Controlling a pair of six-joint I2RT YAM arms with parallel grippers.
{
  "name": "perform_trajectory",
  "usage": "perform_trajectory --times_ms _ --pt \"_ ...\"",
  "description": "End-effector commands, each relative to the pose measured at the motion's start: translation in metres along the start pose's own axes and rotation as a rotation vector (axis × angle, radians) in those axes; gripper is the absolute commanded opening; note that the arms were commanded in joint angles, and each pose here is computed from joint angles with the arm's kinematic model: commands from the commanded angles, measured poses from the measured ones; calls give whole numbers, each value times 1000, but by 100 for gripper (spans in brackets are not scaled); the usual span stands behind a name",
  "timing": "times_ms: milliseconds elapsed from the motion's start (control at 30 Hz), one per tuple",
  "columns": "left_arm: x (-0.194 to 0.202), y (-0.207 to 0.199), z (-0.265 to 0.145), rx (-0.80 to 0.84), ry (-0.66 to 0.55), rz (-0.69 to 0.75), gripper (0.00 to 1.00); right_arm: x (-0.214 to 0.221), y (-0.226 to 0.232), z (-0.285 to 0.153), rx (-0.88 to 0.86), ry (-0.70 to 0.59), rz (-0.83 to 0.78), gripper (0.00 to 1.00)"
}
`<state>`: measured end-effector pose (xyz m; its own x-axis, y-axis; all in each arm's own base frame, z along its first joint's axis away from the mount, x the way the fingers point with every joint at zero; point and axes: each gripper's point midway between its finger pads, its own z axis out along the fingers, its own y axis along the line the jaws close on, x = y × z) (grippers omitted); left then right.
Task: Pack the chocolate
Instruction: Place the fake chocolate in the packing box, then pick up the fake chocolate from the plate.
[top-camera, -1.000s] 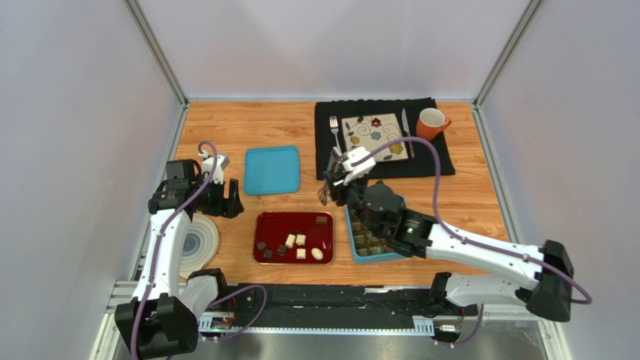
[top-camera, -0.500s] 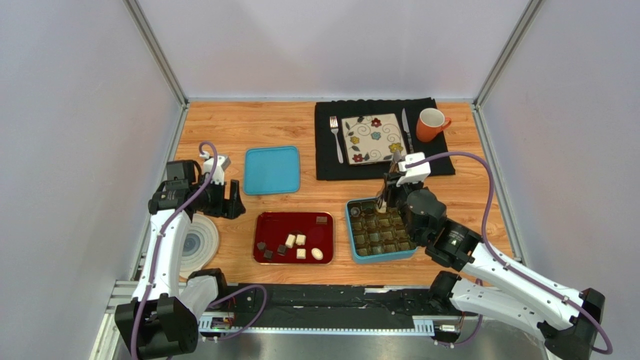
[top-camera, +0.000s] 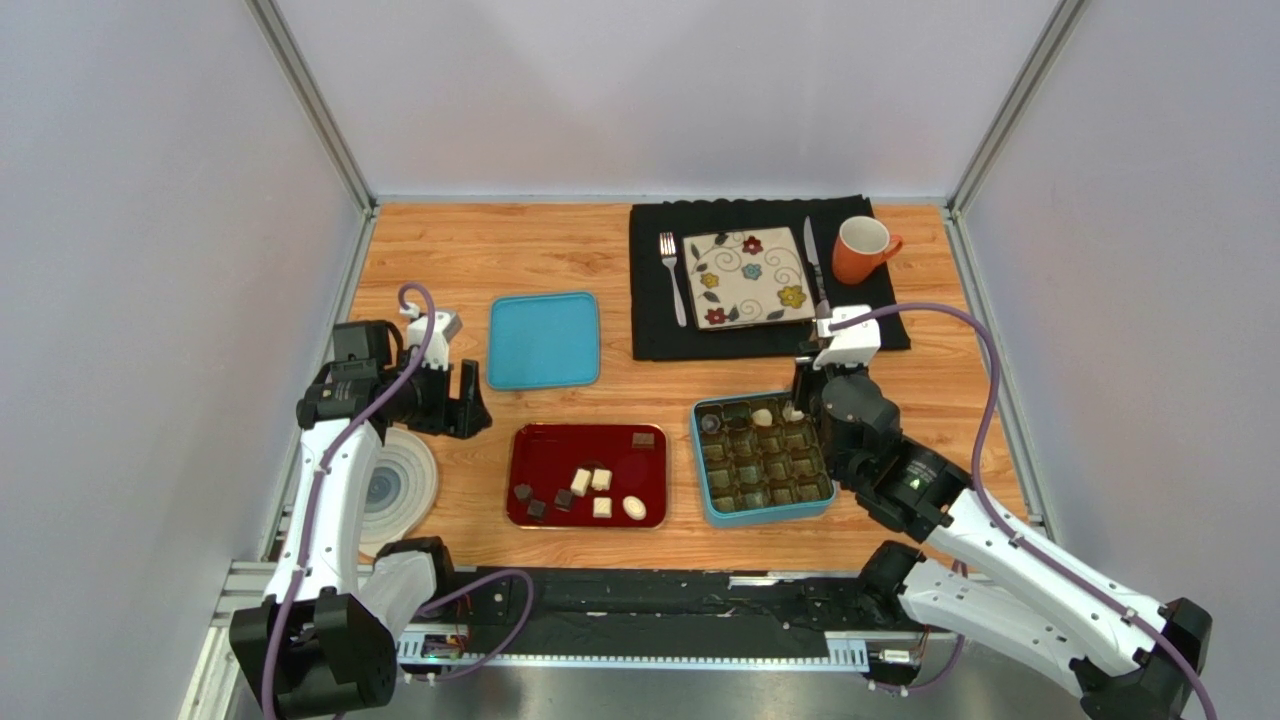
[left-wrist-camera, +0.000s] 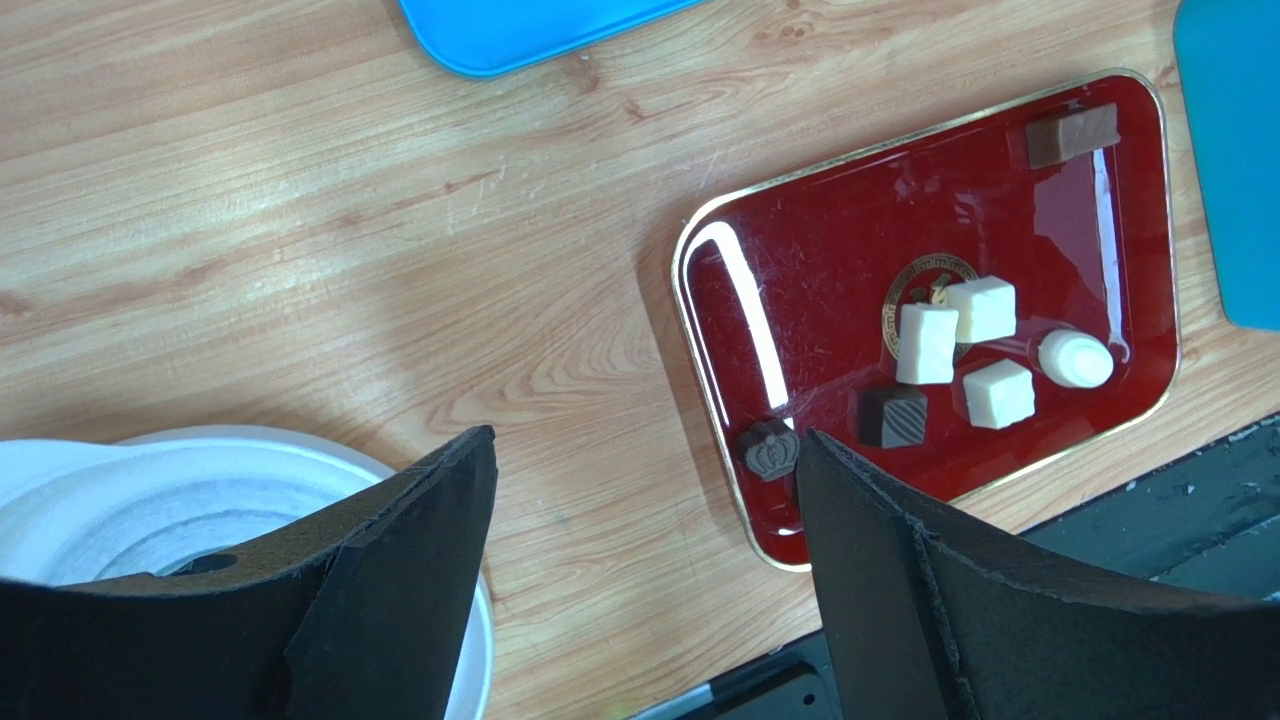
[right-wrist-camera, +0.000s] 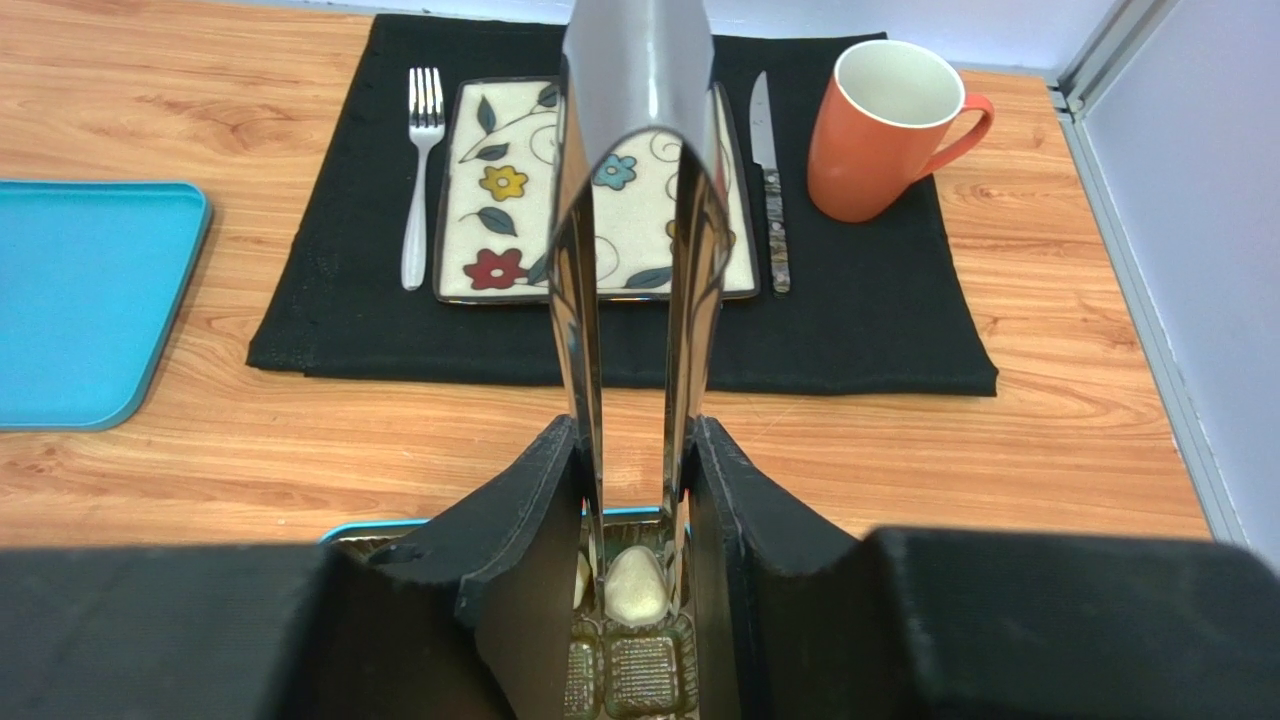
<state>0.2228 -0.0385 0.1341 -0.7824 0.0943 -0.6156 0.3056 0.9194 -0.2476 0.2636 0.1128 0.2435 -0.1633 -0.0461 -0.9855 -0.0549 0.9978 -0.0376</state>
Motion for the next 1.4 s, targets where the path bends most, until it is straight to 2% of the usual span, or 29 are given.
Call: perform_trajectory --times_ms 0,67,167,233,333,500,600,733,933,1367 --pt "-3 -3 -3 14 -24 28 82 -4 -9 3 45 -13 33 32" --pt "-3 -3 -4 14 -24 31 82 -4 -9 4 52 -15 41 32" --pt "-3 -2 -3 14 -24 32 82 -3 -9 7 55 -20 46 38" --pt "-2 -3 -3 15 -21 29 82 -2 -10 8 59 -20 44 46" --pt "-3 -3 -4 14 -24 32 82 0 -8 11 61 -17 41 47" --pt "-5 -3 -5 13 -28 34 82 -8 -5 10 38 -51 75 43" --pt "-5 -3 -5 14 -25 33 82 -21 4 5 -33 -77 112 38" --pt "-6 -4 -5 16 -28 30 82 -42 25 -7 -176 -129 171 37" --pt "-8 -5 -7 20 -32 27 82 -58 58 -23 -301 -163 149 33" --pt "-11 -6 -11 20 -39 30 82 -65 171 -55 -544 -175 110 33"
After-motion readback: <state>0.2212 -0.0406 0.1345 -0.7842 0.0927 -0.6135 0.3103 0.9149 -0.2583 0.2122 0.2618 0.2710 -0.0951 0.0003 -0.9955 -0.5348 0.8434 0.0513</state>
